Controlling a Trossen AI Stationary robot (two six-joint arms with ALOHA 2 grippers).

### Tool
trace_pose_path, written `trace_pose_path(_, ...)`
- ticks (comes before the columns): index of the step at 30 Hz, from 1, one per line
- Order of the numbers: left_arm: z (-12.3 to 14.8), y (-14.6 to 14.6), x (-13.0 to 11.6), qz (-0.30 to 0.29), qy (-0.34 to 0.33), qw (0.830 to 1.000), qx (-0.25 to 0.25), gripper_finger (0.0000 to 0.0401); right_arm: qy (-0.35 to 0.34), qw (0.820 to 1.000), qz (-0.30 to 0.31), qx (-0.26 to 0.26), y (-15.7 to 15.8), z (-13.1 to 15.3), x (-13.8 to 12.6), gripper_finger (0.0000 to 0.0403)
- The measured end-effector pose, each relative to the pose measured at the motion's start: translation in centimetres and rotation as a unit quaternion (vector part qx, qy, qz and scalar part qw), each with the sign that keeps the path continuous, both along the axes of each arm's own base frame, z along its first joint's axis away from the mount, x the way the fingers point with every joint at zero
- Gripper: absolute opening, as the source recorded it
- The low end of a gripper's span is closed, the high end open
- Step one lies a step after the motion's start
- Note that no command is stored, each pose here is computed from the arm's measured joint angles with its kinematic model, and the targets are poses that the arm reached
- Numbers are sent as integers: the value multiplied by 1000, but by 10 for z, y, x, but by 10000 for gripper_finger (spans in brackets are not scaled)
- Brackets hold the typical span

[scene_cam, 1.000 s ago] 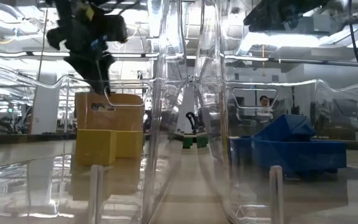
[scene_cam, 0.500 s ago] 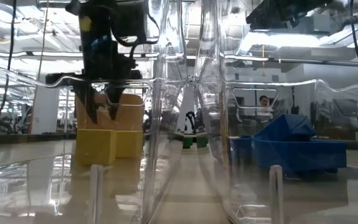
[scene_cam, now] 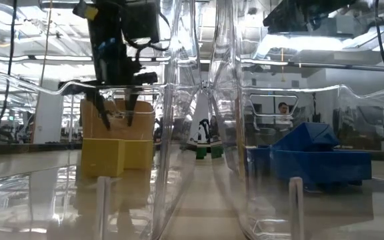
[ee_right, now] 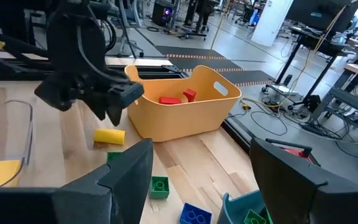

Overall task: Sort blocks
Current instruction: Put the yellow block into the left transparent bin

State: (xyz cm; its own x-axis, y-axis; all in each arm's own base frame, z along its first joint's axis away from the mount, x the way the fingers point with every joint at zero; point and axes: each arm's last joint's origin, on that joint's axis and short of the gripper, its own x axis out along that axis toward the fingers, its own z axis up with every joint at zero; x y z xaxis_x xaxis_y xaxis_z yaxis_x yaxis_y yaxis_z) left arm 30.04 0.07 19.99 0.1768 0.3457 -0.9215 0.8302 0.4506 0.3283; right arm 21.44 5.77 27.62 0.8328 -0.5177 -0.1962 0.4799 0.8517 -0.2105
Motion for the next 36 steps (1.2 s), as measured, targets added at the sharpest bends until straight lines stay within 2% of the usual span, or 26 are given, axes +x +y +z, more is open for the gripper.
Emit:
trace_pose_path(6,-10,1,-7,-139,73,987,15,192,2,1000,1,-1,0,0,0,282)
trace_pose_path(9,-19,1,-13,-237,120,964,17,193,3,1000,2,-1,0,-1,0,282)
trace_pose_path(11,-23,2,-15,-281,139,949,25,193,4,1000,2,-1,0,-1,0,282)
trace_pose_path(16,-26,3,-9,-280,107,952,61,193,4,1000,1,1,0,-1,0,282)
trace_pose_path(23,-25,5,-4,-284,87,952,72,193,2,1000,1,3,0,-1,0,282)
trace_pose_path(31,-23,15,2,-320,74,940,95,193,2,1000,1,3,0,-1,0,282)
trace_pose_path(36,-20,23,10,-362,54,923,121,193,2,1000,1,3,0,-1,0,282)
